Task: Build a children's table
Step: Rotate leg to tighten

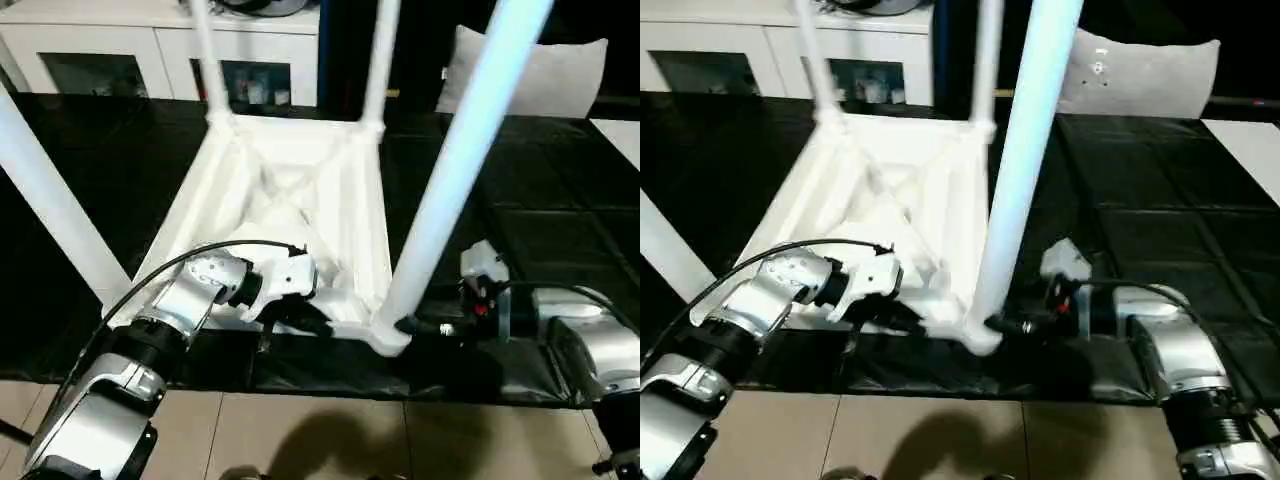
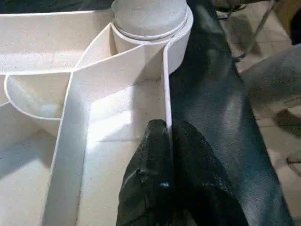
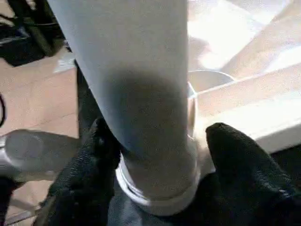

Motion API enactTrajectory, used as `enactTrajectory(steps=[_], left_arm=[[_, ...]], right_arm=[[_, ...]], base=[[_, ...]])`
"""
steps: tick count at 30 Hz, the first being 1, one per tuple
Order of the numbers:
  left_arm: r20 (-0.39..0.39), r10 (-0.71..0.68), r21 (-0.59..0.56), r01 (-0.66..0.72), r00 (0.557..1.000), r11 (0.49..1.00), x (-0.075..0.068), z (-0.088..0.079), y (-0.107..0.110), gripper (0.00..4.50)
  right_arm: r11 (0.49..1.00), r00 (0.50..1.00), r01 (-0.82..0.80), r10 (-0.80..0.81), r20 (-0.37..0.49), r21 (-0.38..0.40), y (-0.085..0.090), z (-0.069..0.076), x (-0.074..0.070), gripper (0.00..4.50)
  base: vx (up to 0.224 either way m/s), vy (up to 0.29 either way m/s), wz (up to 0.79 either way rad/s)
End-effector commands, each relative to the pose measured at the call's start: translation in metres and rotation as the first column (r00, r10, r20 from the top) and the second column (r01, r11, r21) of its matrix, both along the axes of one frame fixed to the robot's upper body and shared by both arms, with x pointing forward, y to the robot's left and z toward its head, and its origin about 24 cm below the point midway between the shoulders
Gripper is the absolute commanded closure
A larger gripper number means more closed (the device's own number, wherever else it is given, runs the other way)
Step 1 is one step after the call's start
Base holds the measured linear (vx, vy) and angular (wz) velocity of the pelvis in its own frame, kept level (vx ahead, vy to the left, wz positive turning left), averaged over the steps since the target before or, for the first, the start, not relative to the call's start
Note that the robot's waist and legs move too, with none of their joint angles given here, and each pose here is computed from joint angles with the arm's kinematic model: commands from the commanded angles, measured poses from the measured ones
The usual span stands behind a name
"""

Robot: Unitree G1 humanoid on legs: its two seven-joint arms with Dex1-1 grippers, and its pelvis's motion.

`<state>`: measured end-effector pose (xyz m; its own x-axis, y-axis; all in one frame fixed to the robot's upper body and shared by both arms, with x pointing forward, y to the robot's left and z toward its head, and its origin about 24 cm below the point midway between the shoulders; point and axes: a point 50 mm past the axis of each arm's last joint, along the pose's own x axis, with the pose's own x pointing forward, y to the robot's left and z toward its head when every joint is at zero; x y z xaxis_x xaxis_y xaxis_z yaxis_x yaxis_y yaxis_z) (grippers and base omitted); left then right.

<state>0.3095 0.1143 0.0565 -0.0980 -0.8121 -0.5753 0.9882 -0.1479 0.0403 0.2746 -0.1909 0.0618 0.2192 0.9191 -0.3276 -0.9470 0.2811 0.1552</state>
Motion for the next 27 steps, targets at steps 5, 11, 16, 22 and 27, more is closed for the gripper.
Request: enactTrajectory(steps=[5,11,16,22,27], left_arm=[[-0.006,-0.111,0.013,0.111,0.994,0.994,-0.007,-0.001,-0.012,4.50],[-0.012,-0.073,0.004,0.073,0.997,0.997,-0.006,-0.003,-0.011,4.50],[-0.007,0.076,-0.044,-0.076,0.997,0.996,0.003,-0.002,-0.018,4.50],[0.000,0.291,-0.105,-0.289,0.957,0.951,0.016,0.001,-0.042,4.50],[-0.034,0.507,-0.174,-0.505,0.861,0.845,0.029,0.004,-0.070,4.50]], right_arm=[[0.999,1.000,-0.028,0.028,0.005,0.029,0.005,0.002,0.001,2.06],[0.997,0.999,-0.033,0.035,-0.025,0.071,0.007,0.002,-0.002,2.49],[0.989,0.995,0.096,-0.092,-0.043,0.114,0.014,0.003,0.002,2.54],[0.895,0.896,0.443,-0.443,-0.018,0.049,0.027,-0.004,0.031,2.55],[0.709,0.709,0.705,-0.704,-0.043,0.005,0.036,-0.008,0.055,2.58]], base=[[0.000,0.000,0.00],[0.000,0.000,0.00],[0.000,0.000,0.00],[0.000,0.000,0.00],[0.000,0.000,0.00]])
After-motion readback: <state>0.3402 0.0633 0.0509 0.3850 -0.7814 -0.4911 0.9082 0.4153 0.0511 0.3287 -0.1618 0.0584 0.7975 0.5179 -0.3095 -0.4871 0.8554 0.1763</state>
